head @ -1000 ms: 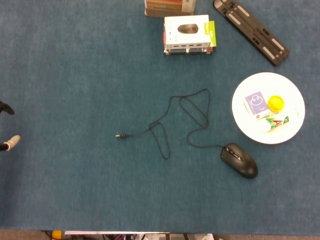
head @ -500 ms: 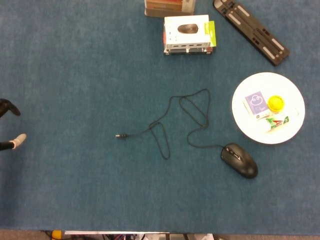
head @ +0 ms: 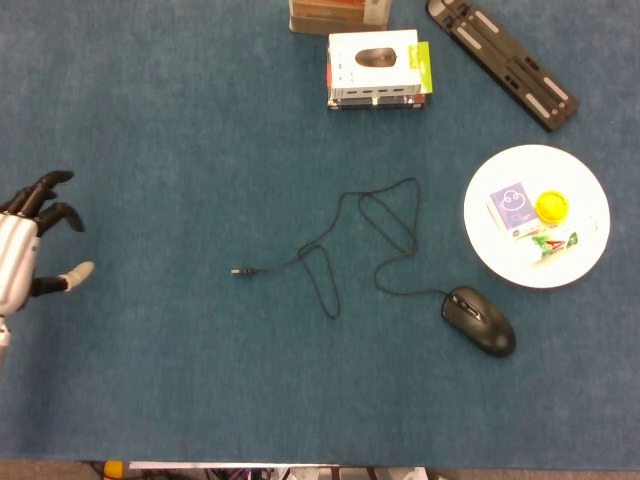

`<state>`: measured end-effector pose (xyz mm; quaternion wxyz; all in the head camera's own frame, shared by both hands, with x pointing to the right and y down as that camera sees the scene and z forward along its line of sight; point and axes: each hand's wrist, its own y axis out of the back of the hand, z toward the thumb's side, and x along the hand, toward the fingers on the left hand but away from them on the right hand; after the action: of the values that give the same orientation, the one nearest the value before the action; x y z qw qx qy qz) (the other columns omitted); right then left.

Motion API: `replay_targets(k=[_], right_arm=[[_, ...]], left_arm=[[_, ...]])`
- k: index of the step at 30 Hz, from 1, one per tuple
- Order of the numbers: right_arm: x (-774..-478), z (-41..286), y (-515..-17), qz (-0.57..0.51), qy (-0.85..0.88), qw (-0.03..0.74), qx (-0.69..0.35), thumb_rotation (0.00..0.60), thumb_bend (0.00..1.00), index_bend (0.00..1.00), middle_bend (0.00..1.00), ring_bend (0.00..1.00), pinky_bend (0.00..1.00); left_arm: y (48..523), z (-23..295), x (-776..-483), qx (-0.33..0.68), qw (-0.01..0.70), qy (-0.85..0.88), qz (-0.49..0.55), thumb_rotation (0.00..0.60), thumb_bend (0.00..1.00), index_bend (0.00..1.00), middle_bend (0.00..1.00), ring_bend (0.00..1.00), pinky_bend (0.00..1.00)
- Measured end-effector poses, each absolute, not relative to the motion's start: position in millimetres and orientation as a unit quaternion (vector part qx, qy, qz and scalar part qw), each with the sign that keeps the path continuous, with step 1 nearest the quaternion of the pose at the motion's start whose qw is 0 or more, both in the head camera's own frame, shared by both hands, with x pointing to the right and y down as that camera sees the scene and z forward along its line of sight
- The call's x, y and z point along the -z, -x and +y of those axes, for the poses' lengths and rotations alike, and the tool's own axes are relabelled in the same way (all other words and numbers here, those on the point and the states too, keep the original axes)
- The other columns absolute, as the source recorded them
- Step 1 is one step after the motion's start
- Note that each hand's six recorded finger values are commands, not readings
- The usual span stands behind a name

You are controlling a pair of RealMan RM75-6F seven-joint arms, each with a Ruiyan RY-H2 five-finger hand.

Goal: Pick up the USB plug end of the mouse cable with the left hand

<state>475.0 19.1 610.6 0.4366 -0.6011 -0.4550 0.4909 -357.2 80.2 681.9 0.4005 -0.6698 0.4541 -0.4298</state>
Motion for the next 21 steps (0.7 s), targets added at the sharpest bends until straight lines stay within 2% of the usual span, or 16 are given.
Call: replay_targets(k=[6, 11, 17, 21], right_arm=[[-596.1, 4.7, -468.4, -0.458, 0.599, 0.452, -0.476, 0.6, 0.04, 0.35, 0.18, 0.17, 0.3], [-588.2, -7.1, -462.0, -0.454, 0.608, 0.45, -0.47, 0.6, 0.04, 0.37, 0.18, 0.17, 0.3], [-577.6, -19.6, -454.9, -0.451, 0.602, 0.466, -0.466, 0.6, 0.04, 0.37, 0.18, 0.17, 0.3], [-572.1, -25.9, -451.1, -0.447, 0.598, 0.474, -0.466, 0.6, 0.04, 0.37, 0.18, 0.17, 0.3]], left_arm=[[336.3, 71.4, -692.2, 0.406, 0.402, 0.69, 0.445, 0.6, 0.14, 0.48, 0.06, 0.14, 0.44], [318.1, 63.3, -702.9, 0.386, 0.397, 0.708, 0.438, 0.6, 0.15, 0.47, 0.0, 0.06, 0.33], [298.4, 61.7, -715.6, 0.379, 0.397, 0.722, 0.421, 0.6, 0.2, 0.46, 0.0, 0.0, 0.2], [288.2, 64.8, -724.3, 0.384, 0.394, 0.731, 0.404, 0.6, 0.2, 0.46, 0.0, 0.0, 0.17]])
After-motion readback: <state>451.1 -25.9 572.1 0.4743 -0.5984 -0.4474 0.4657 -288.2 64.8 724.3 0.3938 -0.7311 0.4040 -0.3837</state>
